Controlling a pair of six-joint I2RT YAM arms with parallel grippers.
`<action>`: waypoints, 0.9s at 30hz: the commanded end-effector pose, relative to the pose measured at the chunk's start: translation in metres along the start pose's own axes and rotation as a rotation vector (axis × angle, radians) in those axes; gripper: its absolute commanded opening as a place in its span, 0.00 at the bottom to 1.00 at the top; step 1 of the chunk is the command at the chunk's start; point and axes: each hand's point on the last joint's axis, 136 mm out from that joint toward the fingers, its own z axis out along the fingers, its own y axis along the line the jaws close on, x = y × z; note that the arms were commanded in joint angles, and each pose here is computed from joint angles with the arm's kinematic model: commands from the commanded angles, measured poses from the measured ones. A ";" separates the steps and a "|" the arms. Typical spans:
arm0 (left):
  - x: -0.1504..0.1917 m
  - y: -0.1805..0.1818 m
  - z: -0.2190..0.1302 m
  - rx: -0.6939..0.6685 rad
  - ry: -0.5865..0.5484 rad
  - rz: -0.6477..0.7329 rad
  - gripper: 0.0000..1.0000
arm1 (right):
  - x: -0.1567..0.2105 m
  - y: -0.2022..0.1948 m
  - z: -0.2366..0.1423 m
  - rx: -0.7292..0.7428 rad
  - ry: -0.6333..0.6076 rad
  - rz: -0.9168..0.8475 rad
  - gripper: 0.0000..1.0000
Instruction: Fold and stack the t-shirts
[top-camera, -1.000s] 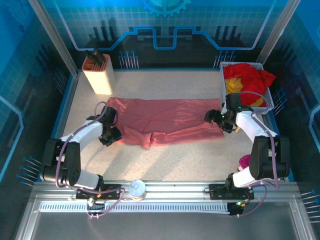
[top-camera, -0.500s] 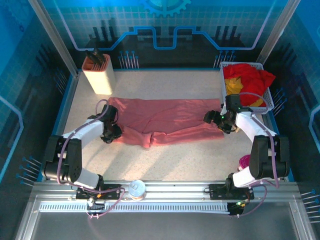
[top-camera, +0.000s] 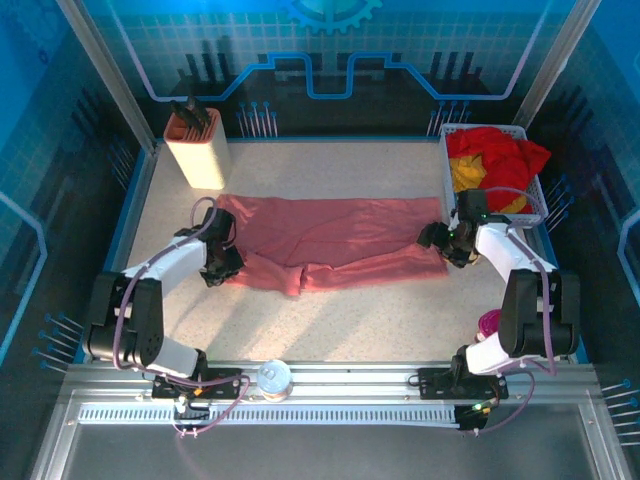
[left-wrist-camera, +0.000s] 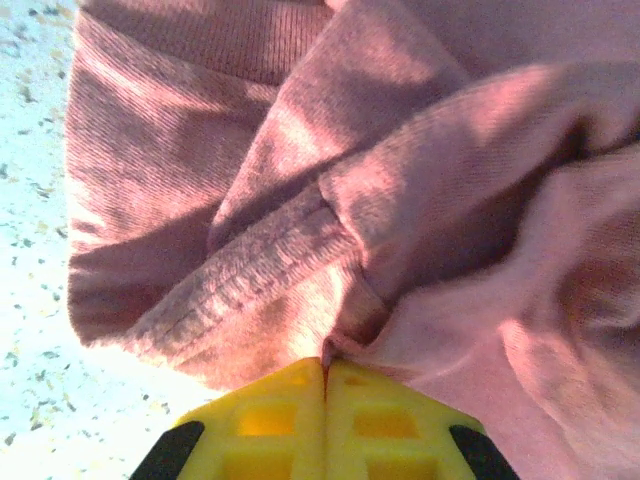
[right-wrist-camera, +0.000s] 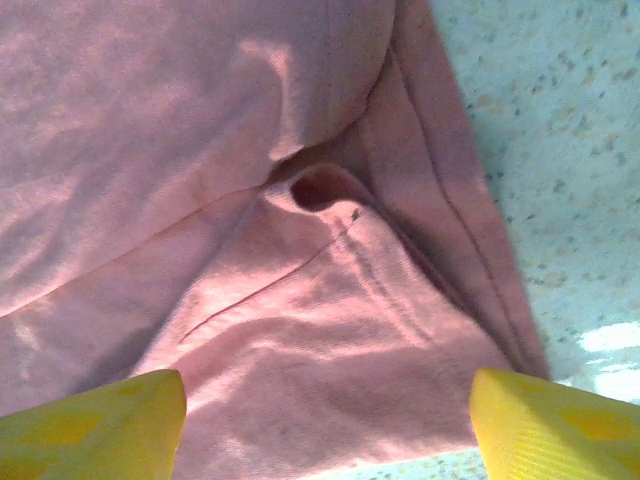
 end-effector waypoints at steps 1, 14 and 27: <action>-0.007 0.001 -0.022 0.006 -0.025 0.018 0.00 | -0.018 -0.002 0.000 0.025 -0.027 0.021 0.66; -0.004 -0.001 -0.031 0.037 -0.025 0.029 0.00 | -0.042 0.004 0.035 0.110 -0.025 -0.063 0.36; 0.002 -0.003 -0.031 0.053 -0.002 0.029 0.00 | -0.036 0.013 0.047 0.140 -0.022 -0.138 0.30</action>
